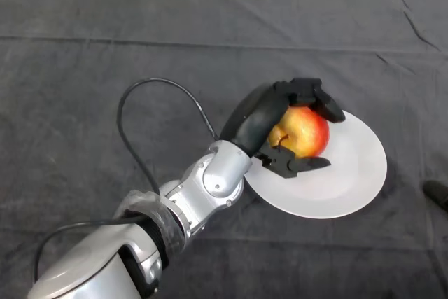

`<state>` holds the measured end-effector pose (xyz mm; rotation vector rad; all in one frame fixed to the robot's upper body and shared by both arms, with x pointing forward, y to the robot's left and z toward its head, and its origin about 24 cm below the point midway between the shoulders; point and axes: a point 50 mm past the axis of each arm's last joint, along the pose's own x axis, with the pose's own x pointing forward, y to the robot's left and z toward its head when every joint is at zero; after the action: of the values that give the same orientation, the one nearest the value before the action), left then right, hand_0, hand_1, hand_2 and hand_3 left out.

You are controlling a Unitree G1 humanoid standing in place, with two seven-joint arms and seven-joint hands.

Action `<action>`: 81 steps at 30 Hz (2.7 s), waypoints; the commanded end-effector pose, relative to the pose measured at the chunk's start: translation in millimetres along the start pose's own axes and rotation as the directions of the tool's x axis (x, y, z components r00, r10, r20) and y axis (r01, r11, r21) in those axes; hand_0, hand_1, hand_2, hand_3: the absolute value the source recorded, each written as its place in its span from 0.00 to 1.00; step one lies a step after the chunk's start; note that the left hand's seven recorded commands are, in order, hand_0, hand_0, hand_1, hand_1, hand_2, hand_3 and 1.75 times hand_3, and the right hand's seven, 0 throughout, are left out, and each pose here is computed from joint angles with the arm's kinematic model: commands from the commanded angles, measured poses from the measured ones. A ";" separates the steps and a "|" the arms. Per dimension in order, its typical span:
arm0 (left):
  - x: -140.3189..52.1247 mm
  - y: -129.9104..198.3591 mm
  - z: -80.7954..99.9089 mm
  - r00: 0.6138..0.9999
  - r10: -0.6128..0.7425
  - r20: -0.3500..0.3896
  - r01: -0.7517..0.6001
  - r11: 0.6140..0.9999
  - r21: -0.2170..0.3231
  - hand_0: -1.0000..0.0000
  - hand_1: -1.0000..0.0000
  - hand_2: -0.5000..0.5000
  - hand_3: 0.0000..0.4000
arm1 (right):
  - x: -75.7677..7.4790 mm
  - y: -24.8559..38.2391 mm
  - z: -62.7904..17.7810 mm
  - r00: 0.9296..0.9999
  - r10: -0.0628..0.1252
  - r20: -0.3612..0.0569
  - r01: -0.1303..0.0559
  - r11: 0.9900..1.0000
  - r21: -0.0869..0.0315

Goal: Move the apple to the plate

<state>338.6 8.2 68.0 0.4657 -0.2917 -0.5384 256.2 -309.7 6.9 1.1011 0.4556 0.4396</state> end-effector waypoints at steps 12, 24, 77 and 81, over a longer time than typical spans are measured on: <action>-3.9 4.7 -4.4 1.000 -0.016 -0.021 0.015 1.000 -0.015 1.00 1.00 0.50 0.00 | -5.4 0.4 4.7 1.000 -0.008 0.012 0.008 1.000 -0.010; 0.2 51.5 3.7 0.991 0.126 0.046 -0.125 0.992 -0.028 1.00 1.00 0.50 0.00 | -5.4 0.4 4.6 1.000 -0.008 0.012 0.008 1.000 -0.010; -240.1 253.8 -17.8 0.308 0.933 0.185 -0.951 0.295 0.094 1.00 1.00 0.50 0.00 | -5.0 0.1 4.3 1.000 -0.012 0.013 0.012 1.000 -0.015; -244.1 257.4 -21.9 0.277 0.945 0.173 -0.960 0.262 0.101 1.00 1.00 0.50 0.00 | -5.0 0.1 4.3 1.000 -0.012 0.013 0.013 1.000 -0.015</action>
<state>259.5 336.0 136.8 0.3288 -0.6317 0.7069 256.0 -309.8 6.7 1.1007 0.4571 0.4386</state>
